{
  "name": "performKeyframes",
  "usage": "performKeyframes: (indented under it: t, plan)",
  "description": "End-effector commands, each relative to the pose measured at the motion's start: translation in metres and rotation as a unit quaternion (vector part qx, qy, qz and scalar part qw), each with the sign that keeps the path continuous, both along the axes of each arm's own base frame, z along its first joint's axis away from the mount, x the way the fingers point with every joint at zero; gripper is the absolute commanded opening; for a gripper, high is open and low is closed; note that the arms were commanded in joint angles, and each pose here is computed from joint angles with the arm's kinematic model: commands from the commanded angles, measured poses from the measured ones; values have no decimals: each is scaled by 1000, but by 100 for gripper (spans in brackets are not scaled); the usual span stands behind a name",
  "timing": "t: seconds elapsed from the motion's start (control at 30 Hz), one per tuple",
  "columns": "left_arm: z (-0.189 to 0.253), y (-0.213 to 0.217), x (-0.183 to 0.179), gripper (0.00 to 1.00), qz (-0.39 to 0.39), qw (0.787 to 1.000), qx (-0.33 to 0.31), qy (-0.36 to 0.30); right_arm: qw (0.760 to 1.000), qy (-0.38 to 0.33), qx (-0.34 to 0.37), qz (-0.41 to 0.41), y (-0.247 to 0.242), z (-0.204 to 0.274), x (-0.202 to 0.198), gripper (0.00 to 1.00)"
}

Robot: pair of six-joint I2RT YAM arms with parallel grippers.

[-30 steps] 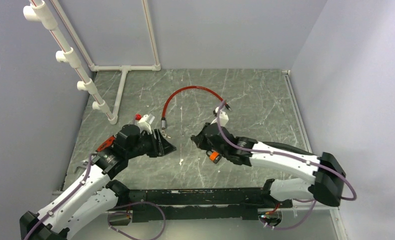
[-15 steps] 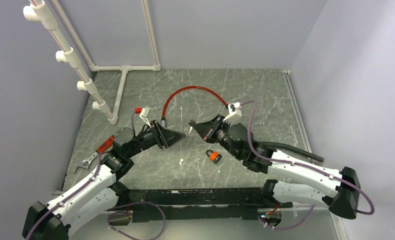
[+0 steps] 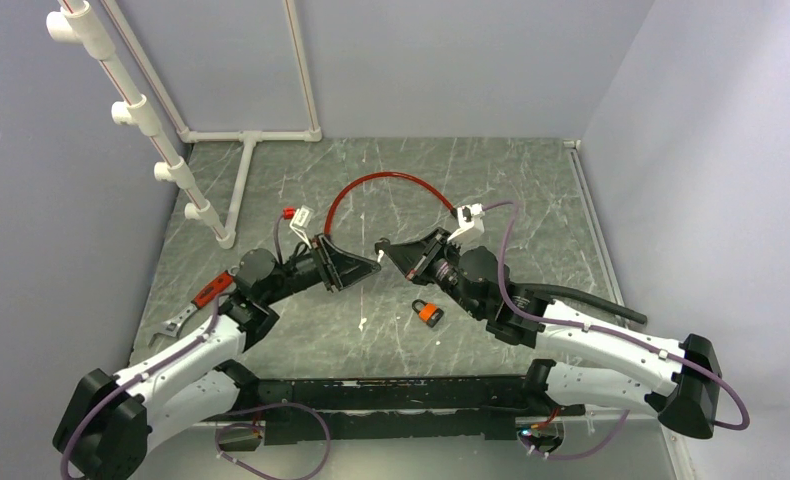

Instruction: Unlock with the key

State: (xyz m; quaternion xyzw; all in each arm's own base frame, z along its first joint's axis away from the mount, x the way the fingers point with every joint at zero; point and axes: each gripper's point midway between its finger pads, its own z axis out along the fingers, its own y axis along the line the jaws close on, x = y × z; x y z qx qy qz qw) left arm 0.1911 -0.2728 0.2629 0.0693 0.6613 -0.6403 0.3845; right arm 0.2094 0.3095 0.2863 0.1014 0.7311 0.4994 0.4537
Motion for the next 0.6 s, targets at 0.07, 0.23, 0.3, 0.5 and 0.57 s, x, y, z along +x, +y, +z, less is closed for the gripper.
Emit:
performKeyframes:
  t: [0.07, 0.23, 0.3, 0.5, 0.57]
  plan:
    - [29, -6, -6, 34, -28, 998, -33, -42, 999, -25, 27, 7, -1, 20, -3, 0]
    - [28, -10, -5, 30, -39, 998, -38, -40, 999, -24, 24, 11, 1, 17, -4, 0]
    - [28, -12, -5, 28, -44, 997, -43, -40, 999, -25, 25, 12, 2, 17, -4, 0]
    - [29, -13, -4, 26, -46, 997, -48, -40, 999, -26, 26, 18, 3, 17, -6, 0]
    - [30, -13, -4, 24, -44, 997, -48, -43, 999, -26, 29, 21, 3, 17, -7, 0]
